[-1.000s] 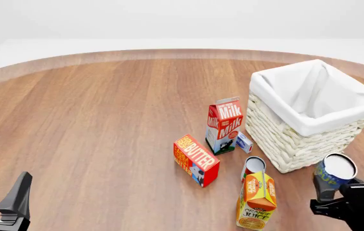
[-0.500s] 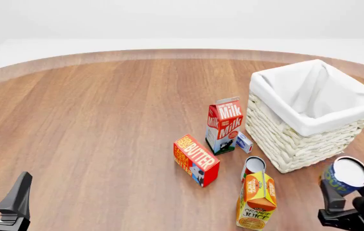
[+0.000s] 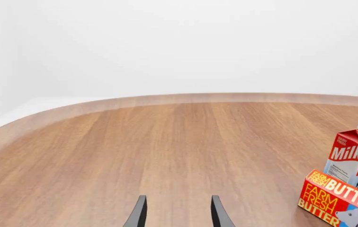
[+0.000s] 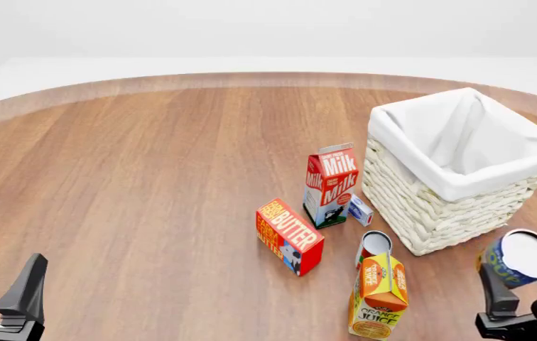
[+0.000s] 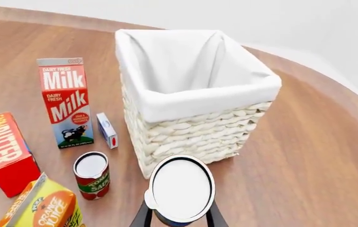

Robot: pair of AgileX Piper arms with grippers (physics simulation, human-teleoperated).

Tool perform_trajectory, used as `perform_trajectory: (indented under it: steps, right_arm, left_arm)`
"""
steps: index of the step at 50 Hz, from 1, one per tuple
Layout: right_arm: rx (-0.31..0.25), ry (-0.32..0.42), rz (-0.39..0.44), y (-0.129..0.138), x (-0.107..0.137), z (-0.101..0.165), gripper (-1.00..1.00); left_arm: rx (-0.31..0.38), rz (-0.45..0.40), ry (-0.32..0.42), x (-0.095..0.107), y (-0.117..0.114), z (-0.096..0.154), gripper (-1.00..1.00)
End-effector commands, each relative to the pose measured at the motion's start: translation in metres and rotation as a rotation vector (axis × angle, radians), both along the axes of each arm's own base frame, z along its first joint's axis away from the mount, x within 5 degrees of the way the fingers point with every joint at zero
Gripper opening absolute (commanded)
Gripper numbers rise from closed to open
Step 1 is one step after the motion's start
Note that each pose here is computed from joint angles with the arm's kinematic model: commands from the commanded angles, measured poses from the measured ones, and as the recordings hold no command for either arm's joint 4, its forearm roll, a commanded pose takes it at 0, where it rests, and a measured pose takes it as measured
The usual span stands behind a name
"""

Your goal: Pick up the alphabet soup, and put it in the basket.

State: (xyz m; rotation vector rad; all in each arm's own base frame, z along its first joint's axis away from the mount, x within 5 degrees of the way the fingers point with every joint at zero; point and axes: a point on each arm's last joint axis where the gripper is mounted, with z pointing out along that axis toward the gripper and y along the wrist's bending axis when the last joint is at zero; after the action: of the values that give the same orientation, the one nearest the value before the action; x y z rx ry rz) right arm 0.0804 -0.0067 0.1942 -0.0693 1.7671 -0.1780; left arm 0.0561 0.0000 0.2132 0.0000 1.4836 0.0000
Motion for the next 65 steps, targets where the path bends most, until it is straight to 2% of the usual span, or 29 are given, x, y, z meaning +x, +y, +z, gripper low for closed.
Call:
perform_trajectory:
  steps: [1, 10, 39, 65]
  right_arm:
    - [0.004, -0.040, 0.002, 0.000, -0.001, 0.006, -1.00]
    - [-0.016, -0.061, 0.004, 0.000, -0.003, 0.013, -1.00]
    - [-0.027, -0.131, 0.035, 0.003, 0.001, 0.044, -1.00]
    - [-0.069, -0.177, 0.077, 0.006, 0.007, 0.084, -1.00]
  left_arm:
    - [0.000, 0.000, 0.000, 0.000, 0.000, 0.000, 1.00]
    - [0.000, 0.000, 0.000, 0.000, 0.000, 0.000, 1.00]
    - [0.000, 0.000, 0.000, 0.000, 0.000, 0.000, 1.00]
    - [0.000, 0.000, 0.000, 0.000, 0.000, 0.000, 1.00]
